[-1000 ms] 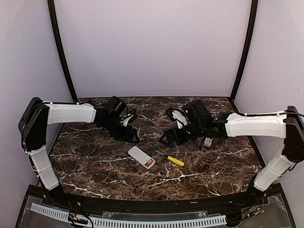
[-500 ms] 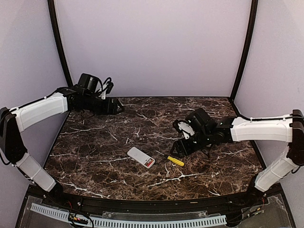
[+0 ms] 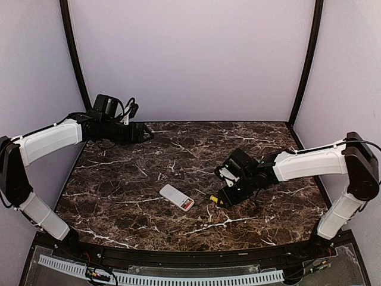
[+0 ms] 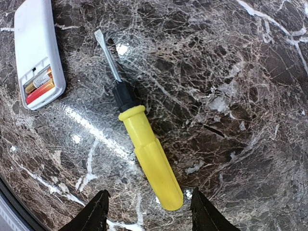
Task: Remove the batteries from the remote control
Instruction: Pick up the screwdriver from the center of the board.
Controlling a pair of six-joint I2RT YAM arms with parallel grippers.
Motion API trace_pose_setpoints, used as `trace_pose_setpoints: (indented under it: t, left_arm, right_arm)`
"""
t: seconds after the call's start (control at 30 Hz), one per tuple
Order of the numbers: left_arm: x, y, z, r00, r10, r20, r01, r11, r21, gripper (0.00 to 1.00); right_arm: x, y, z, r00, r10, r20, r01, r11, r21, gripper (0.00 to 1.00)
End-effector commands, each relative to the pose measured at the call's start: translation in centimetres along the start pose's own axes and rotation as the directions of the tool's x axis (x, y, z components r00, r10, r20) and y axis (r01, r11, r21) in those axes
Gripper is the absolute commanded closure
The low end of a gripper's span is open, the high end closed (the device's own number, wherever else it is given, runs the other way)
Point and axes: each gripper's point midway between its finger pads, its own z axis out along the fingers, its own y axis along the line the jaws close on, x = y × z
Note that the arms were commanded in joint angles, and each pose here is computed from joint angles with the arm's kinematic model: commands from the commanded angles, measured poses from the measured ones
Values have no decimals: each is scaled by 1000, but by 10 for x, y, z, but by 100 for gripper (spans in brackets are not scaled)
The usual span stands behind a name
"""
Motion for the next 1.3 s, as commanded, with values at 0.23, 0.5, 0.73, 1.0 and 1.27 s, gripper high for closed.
trace_pose_setpoints:
  t: [0.23,0.5,0.73,1.0,1.27]
  left_arm:
    - [1,-11,-4,1000,-24,2,23,998,55,18]
    - [2,-11,-2,1000,-30,2,30,998,59,18]
    - [2,-11,-3,1000,-31,3,31,998,61,18]
    - [-7,-19,-14,998,-13,55,9,996,86,18]
    - [-25,-65,-46,991,-59,121,21,956,294,20]
  right_arm:
    - [2,-10,13,999,-53,-3,53,996,78,48]
    - [7,-11,25,994,-103,-36,107,986,128,52]
    - [7,-14,26,993,-109,-37,113,982,150,68]
    - [-5,-5,13,994,-108,27,104,988,113,96]
    - [-59,18,-63,961,-159,225,144,986,82,100]
